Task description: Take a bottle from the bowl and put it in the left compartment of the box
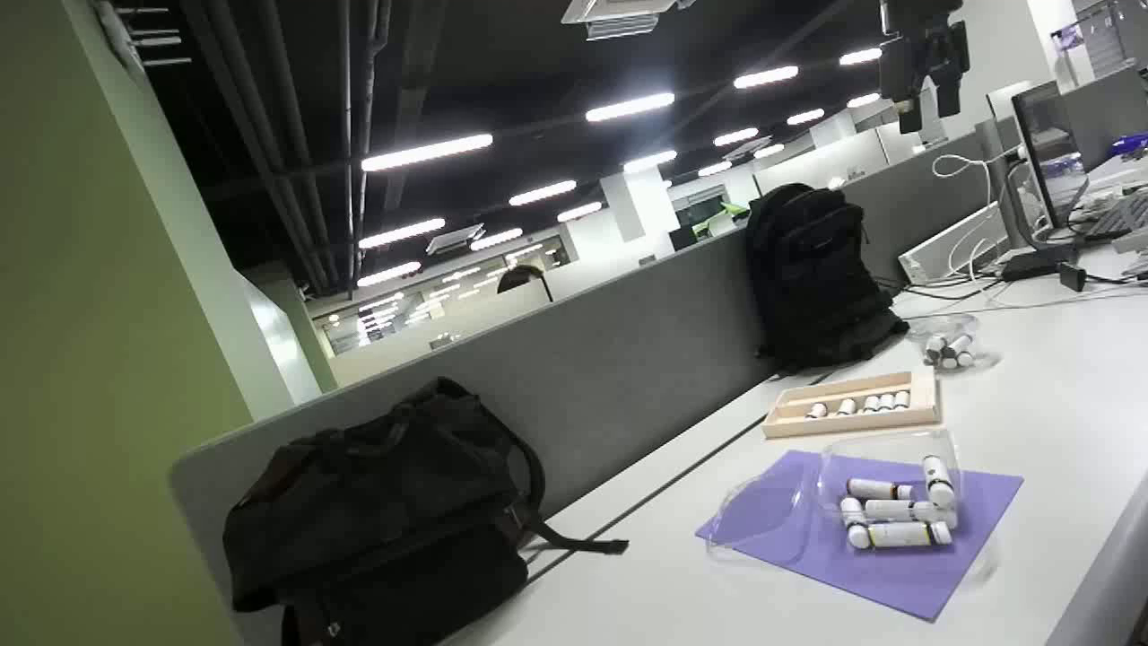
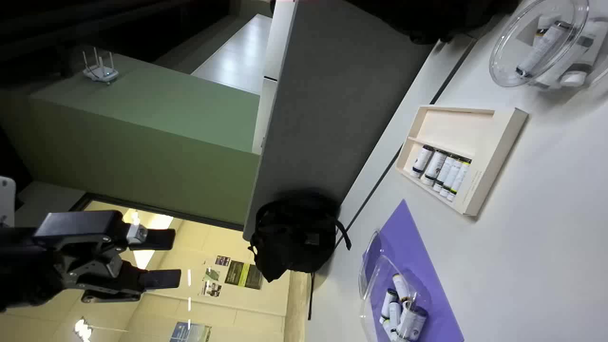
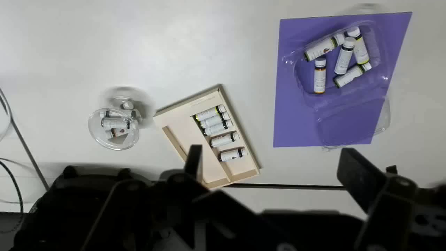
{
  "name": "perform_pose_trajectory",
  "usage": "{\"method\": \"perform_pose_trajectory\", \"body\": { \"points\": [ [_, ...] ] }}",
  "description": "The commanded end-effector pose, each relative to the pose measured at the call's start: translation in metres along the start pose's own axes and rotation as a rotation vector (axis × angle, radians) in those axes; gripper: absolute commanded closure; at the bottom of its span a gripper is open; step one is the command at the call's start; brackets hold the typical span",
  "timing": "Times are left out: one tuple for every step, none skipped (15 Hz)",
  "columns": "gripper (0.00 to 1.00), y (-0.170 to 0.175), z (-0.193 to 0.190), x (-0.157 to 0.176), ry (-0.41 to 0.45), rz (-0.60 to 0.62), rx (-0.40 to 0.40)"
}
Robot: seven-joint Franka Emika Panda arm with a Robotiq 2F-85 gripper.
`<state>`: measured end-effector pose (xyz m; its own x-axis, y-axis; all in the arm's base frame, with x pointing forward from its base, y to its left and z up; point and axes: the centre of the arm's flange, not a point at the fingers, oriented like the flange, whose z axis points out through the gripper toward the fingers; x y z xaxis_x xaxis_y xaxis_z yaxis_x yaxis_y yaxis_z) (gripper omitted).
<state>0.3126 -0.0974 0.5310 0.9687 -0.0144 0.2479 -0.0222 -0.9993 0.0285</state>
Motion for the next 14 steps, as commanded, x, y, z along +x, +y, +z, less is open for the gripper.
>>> {"method": "perform_pose_trajectory", "body": {
  "points": [
    [0.0,0.0,0.0,0.0,0.0,0.0,0.0],
    [0.0,0.0,0.0,0.0,0.0,0.0,0.0],
    [0.0,0.0,0.0,0.0,0.0,0.0,0.0],
    [0.0,0.0,0.0,0.0,0.0,0.0,0.0],
    [0.0,0.0,0.0,0.0,0.0,0.0,0.0],
    [0.0,0.0,0.0,0.0,0.0,0.0,0.0],
    [0.0,0.0,0.0,0.0,0.0,0.0,0.0],
    [0.0,0.0,0.0,0.0,0.0,0.0,0.0],
    [0.0,0.0,0.0,0.0,0.0,0.0,0.0],
    [0.0,-0.007,0.012,0.014,-0.013,-0.028,0.002],
    [0.0,-0.014,0.023,0.026,-0.003,-0.028,-0.018],
    [0.0,-0.028,0.039,0.043,-0.015,-0.042,-0.018],
    [0.0,-0.045,0.057,0.059,-0.012,-0.046,-0.027],
    [0.0,-0.06,0.071,0.067,-0.005,-0.052,-0.039]
  ]
}}
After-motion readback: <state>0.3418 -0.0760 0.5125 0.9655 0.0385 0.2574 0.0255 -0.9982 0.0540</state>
